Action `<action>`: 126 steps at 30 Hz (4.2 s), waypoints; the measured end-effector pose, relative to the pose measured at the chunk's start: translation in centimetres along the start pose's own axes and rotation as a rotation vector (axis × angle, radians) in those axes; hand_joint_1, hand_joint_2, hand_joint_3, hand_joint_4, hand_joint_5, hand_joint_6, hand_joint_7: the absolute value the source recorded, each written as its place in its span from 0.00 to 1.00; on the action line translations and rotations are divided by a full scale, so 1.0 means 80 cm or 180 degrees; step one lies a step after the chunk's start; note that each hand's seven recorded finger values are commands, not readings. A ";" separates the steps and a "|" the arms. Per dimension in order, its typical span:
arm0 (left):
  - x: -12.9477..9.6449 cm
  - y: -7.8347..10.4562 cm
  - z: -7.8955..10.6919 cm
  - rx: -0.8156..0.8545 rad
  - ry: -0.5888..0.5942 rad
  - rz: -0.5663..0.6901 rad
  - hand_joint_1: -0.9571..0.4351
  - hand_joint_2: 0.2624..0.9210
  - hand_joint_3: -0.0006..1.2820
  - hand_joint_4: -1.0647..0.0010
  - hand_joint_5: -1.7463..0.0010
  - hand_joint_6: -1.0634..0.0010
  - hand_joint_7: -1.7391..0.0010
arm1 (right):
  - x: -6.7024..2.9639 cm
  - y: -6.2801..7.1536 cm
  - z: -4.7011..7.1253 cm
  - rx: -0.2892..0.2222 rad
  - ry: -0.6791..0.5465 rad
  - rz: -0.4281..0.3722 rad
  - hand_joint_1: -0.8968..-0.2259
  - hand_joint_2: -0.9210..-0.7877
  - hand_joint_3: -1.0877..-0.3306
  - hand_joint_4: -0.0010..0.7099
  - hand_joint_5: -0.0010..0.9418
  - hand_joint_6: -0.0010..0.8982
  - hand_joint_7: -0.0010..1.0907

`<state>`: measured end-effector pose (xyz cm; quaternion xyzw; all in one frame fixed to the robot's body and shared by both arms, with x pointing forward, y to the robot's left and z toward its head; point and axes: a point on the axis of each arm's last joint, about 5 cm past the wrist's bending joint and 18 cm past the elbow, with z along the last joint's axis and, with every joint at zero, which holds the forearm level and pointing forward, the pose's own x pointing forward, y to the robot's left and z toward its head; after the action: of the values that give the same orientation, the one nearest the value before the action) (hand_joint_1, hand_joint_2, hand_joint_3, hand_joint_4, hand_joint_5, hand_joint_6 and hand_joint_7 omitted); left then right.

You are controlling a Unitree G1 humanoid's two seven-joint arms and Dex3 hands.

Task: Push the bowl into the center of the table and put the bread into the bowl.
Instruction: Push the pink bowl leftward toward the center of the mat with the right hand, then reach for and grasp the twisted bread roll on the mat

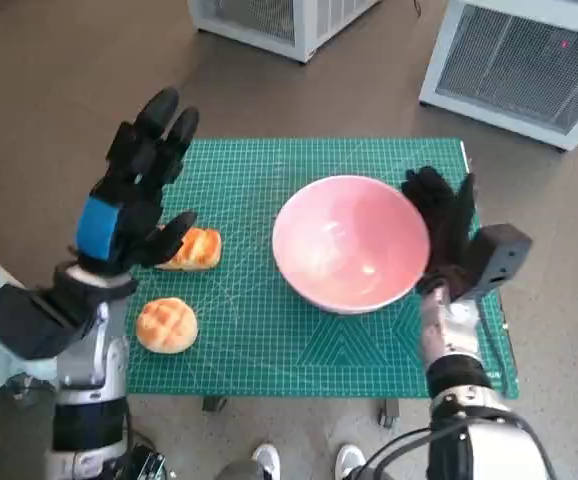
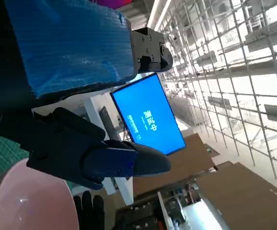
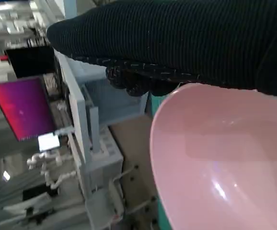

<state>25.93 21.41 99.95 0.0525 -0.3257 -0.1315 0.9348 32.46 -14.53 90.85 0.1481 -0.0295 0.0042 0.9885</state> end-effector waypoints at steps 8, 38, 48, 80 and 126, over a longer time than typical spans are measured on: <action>-0.011 0.003 0.008 0.0062 -0.0014 0.0090 0.21 1.00 0.27 0.82 1.00 0.88 0.89 | 0.005 0.023 0.000 0.0077 0.0073 0.0170 0.44 0.00 0.18 0.33 0.01 0.26 0.24; -0.019 -0.001 0.014 0.0149 0.0055 0.0302 0.21 1.00 0.27 0.82 1.00 0.84 0.91 | 0.024 0.036 0.031 -0.0114 -0.0189 0.0485 0.32 0.00 0.33 0.31 0.00 0.27 0.22; 0.009 -0.009 0.012 0.0054 -0.0046 0.0143 0.21 1.00 0.26 0.82 1.00 0.83 0.91 | 0.030 0.031 0.073 -0.0580 -0.1202 0.0882 0.28 0.00 0.38 0.29 0.00 0.24 0.21; 0.081 -0.036 0.024 -0.0212 -0.0527 -0.0666 0.22 1.00 0.20 0.81 1.00 0.83 0.91 | -0.002 0.032 0.143 -0.0963 -0.2599 0.1718 0.23 0.00 0.42 0.30 0.00 0.08 0.49; 0.060 0.054 0.012 0.2517 0.2874 -0.1540 0.48 0.70 0.00 0.94 0.99 0.77 0.99 | -0.002 0.023 0.141 -0.0909 -0.2491 0.1454 0.23 0.00 0.44 0.30 0.00 0.11 0.44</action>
<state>29.83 24.19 104.36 0.5149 0.0968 -0.1736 0.8339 31.65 -16.10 102.14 -0.0091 -0.4318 0.1613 0.8874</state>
